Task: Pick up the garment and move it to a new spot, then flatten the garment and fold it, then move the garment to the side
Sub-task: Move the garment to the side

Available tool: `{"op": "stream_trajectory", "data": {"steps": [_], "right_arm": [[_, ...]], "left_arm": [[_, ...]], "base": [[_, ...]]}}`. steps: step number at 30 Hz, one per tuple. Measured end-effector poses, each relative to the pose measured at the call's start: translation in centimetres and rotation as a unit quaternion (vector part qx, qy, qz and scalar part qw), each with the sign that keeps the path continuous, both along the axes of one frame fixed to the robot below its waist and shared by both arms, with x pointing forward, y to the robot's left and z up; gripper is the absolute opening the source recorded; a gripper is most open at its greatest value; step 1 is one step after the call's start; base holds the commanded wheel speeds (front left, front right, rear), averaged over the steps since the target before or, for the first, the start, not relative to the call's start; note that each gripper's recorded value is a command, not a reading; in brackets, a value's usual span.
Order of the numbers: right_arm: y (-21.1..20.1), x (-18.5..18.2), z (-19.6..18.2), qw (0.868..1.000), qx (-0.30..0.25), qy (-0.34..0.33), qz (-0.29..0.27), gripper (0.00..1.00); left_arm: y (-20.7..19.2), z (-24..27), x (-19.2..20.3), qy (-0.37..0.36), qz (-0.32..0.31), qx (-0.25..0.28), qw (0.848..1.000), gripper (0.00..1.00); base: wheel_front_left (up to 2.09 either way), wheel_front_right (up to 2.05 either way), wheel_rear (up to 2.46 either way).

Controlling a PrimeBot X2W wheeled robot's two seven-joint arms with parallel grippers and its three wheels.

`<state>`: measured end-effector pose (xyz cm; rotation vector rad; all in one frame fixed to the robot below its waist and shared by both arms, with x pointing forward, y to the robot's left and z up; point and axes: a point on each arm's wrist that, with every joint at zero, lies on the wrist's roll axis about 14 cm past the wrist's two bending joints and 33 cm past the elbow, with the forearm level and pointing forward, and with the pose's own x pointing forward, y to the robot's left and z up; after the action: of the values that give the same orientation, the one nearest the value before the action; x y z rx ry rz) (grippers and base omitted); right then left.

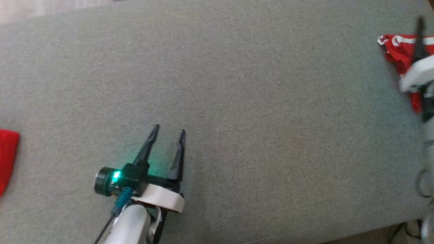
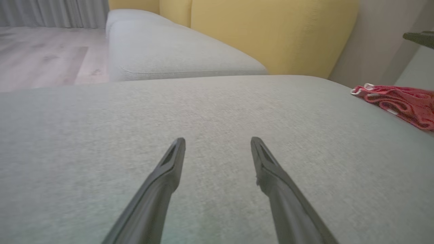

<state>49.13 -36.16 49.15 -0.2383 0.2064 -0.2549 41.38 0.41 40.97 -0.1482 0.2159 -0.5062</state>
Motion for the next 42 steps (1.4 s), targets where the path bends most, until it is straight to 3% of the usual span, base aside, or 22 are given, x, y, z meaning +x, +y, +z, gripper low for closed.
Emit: {"op": "stream_trajectory", "data": {"steps": [7, 11, 17, 34, 42], "right_arm": [[10.1, 0.2, -0.2, 0.991, 0.070, -0.063, 0.093, 1.00], [14.7, -2.0, -2.9, 0.984, 0.115, -0.044, 0.130, 1.00], [18.4, -5.0, -5.3, 0.976, 0.155, -0.020, 0.154, 1.00], [19.7, -10.0, -6.6, 0.971, 0.185, -0.003, 0.154, 1.00], [21.6, -9.5, -7.1, 0.966, 0.183, 0.010, 0.181, 1.00]], "left_arm": [[5.5, 2.0, 1.4, -0.030, 0.100, 0.017, 0.994, 1.00], [9.5, 2.4, 0.7, -0.036, 0.159, 0.037, 0.986, 1.00], [13.9, 2.8, -1.5, -0.036, 0.219, 0.056, 0.973, 1.00], [15.9, 3.3, -5.6, -0.038, 0.246, 0.061, 0.967, 1.00], [16.9, 3.0, -6.4, -0.030, 0.264, 0.051, 0.963, 1.00]], "base": [[0.00, 0.00, 0.00], [0.00, 0.00, 0.00], [0.00, 0.00, 0.00], [0.00, 0.00, 0.00], [0.00, 0.00, 0.00]]}}
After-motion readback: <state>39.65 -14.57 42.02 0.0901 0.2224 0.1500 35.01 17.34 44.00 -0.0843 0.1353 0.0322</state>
